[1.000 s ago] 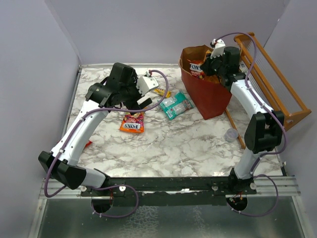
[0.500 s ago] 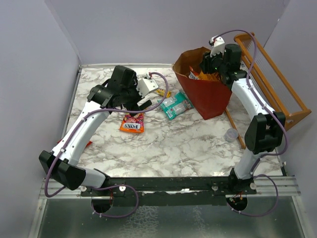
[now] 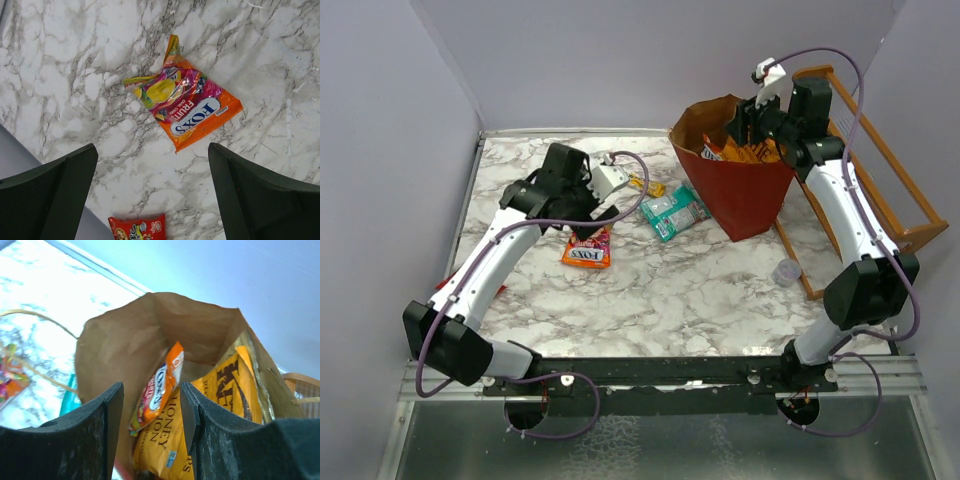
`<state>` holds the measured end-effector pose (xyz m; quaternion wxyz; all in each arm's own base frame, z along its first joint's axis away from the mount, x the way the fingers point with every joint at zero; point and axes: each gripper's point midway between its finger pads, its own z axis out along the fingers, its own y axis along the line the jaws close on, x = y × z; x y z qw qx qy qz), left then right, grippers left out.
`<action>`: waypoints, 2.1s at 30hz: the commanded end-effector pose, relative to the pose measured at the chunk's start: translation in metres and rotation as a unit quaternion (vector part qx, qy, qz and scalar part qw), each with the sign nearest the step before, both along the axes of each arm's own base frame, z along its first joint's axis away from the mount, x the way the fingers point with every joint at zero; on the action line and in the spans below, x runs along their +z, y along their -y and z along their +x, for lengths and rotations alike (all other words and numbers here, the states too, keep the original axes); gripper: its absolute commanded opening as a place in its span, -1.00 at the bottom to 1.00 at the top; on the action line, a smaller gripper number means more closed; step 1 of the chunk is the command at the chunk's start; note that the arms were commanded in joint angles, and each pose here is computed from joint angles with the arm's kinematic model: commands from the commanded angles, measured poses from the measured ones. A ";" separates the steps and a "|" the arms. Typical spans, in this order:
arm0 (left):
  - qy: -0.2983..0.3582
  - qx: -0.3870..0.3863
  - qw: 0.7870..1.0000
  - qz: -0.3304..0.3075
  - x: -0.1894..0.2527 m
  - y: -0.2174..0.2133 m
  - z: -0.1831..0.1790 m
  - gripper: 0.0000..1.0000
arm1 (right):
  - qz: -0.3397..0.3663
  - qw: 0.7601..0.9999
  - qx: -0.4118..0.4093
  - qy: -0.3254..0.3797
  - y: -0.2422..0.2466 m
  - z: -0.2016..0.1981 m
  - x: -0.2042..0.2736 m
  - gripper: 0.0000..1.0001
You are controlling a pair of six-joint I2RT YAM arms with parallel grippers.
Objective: Place the snacks into the paper bag
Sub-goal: Pick up the snack from the center of the board.
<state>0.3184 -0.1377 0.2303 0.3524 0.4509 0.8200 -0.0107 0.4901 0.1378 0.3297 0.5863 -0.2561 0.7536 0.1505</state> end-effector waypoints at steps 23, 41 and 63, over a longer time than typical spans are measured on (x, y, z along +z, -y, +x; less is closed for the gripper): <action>-0.047 -0.076 0.983 0.160 -0.147 -0.060 -0.017 0.69 | 0.017 0.992 0.123 0.006 -0.020 -0.106 0.034 0.00; -0.117 -0.077 0.973 0.185 -0.200 -0.068 -0.002 0.25 | 0.009 0.993 0.116 0.015 -0.016 -0.112 0.032 0.01; -0.150 -0.088 0.979 0.102 -0.165 -0.044 -0.029 -1.00 | 0.004 0.989 0.148 0.016 -0.021 -0.124 0.021 0.01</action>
